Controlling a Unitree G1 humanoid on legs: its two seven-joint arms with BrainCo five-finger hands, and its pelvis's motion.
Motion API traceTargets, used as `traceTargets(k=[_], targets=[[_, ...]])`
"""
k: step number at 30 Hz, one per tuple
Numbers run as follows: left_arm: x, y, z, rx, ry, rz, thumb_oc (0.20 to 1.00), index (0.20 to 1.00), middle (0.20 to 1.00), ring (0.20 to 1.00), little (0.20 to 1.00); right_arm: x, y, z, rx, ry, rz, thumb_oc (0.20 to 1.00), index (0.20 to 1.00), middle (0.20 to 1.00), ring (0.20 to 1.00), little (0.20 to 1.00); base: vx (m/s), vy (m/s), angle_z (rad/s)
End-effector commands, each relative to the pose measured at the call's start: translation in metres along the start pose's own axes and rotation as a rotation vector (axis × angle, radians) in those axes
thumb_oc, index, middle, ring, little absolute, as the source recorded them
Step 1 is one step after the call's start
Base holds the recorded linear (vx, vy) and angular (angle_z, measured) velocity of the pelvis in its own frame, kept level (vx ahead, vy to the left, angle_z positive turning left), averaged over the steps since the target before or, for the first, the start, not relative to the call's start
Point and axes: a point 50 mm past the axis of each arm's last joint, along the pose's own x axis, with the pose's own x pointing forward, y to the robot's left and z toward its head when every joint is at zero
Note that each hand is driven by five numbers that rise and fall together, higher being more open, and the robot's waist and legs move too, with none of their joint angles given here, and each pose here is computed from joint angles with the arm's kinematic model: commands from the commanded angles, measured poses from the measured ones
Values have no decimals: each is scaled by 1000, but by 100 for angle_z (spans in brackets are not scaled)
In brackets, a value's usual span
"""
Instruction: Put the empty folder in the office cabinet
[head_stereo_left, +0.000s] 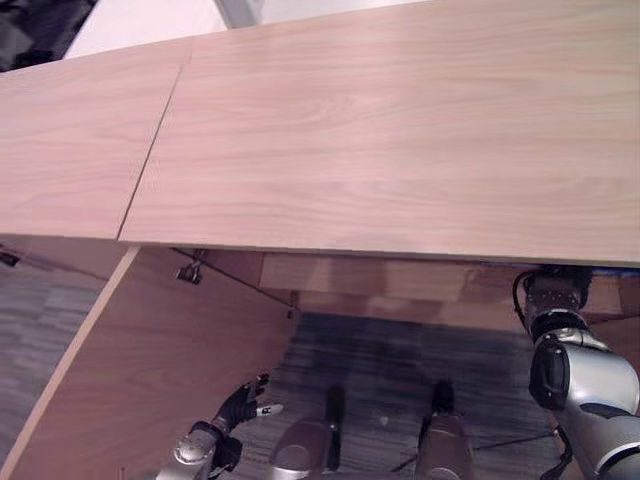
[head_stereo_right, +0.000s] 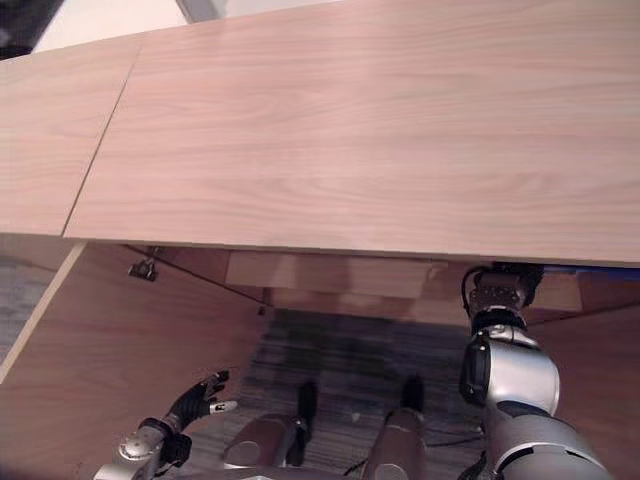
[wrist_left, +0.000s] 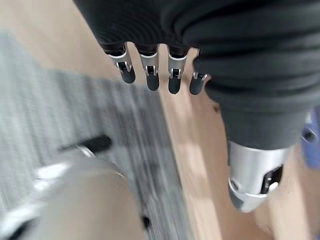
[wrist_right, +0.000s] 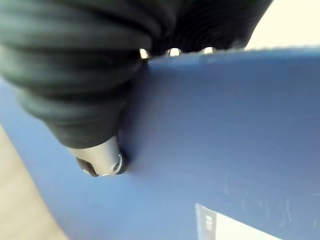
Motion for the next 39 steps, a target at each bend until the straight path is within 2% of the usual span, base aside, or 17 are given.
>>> traceTargets(k=[1,6,14,28,34,39], targets=[[-9,4,-7,25,3,-13,1000,1000,1000,1000,1000,2,30,29,4,-105,109,200,200,200,200,200,26,-42,-7],[-15,-7,-14,60,29,-92,1000,1000,1000,1000,1000,4,43,54,-22,-160,142,200,200,200,200,200,1,-11,6],[-20,0,-15,81,36,-109,1000,1000,1000,1000,1000,-5,96,100,-42,-285,273,200,200,200,200,200,-41,-52,16],[-27,7,-16,111,49,-129,1000,1000,1000,1000,1000,-53,182,202,-217,-589,432,200,200,200,200,200,9,-57,15],[-24,7,-9,71,13,-123,1000,1000,1000,1000,1000,-70,198,225,-214,-654,465,200,200,200,200,200,3,-44,9],[-23,5,-3,56,-16,-126,1000,1000,1000,1000,1000,-70,197,226,-204,-649,448,200,200,200,200,200,-17,-46,9]])
